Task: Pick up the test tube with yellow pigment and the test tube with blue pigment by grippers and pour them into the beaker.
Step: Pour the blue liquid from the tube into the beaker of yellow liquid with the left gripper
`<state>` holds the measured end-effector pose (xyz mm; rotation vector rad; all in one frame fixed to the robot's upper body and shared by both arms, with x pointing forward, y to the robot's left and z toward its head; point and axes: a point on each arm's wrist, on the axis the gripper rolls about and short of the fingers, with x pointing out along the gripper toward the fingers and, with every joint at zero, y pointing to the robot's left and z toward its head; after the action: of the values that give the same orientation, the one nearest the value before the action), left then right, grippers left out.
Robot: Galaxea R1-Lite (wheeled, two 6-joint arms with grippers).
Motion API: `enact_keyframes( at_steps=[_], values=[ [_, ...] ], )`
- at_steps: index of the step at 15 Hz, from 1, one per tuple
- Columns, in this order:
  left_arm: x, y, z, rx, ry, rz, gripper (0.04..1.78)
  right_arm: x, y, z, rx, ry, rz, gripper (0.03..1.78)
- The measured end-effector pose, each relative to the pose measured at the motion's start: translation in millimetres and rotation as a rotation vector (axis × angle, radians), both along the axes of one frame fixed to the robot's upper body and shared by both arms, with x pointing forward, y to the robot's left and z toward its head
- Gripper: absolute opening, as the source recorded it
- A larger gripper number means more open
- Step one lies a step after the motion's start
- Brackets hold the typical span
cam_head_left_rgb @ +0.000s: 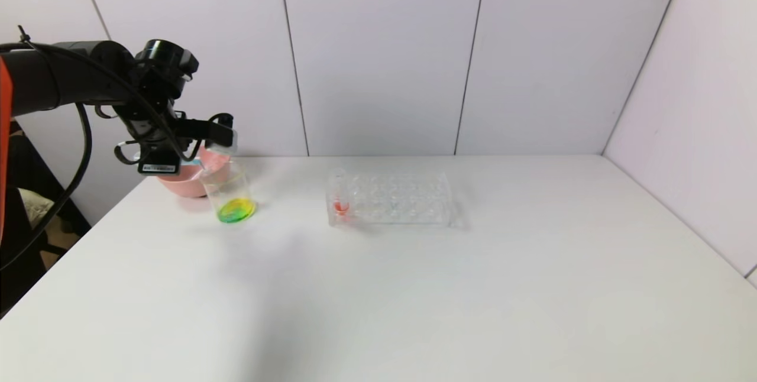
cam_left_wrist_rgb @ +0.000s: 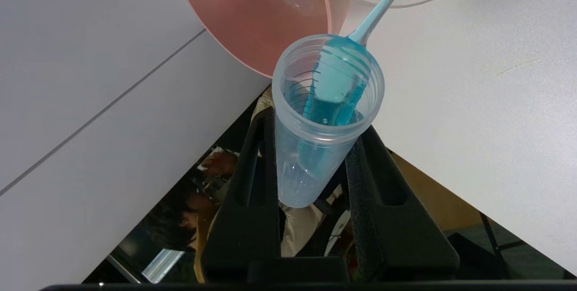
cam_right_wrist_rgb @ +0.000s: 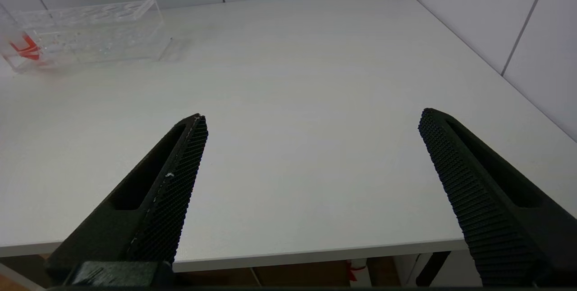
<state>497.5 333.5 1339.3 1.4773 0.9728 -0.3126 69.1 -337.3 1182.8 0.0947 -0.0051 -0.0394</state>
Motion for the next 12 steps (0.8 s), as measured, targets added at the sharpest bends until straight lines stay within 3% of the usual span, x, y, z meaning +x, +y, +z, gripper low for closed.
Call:
enact_keyframes(
  at_steps=[12],
  values=[
    [-0.5, -8.7, 0.5, 0.059, 0.005, 0.004, 0.45, 0.0, 0.0, 0.0, 0.000, 0.000, 0.000, 1.71]
  ],
)
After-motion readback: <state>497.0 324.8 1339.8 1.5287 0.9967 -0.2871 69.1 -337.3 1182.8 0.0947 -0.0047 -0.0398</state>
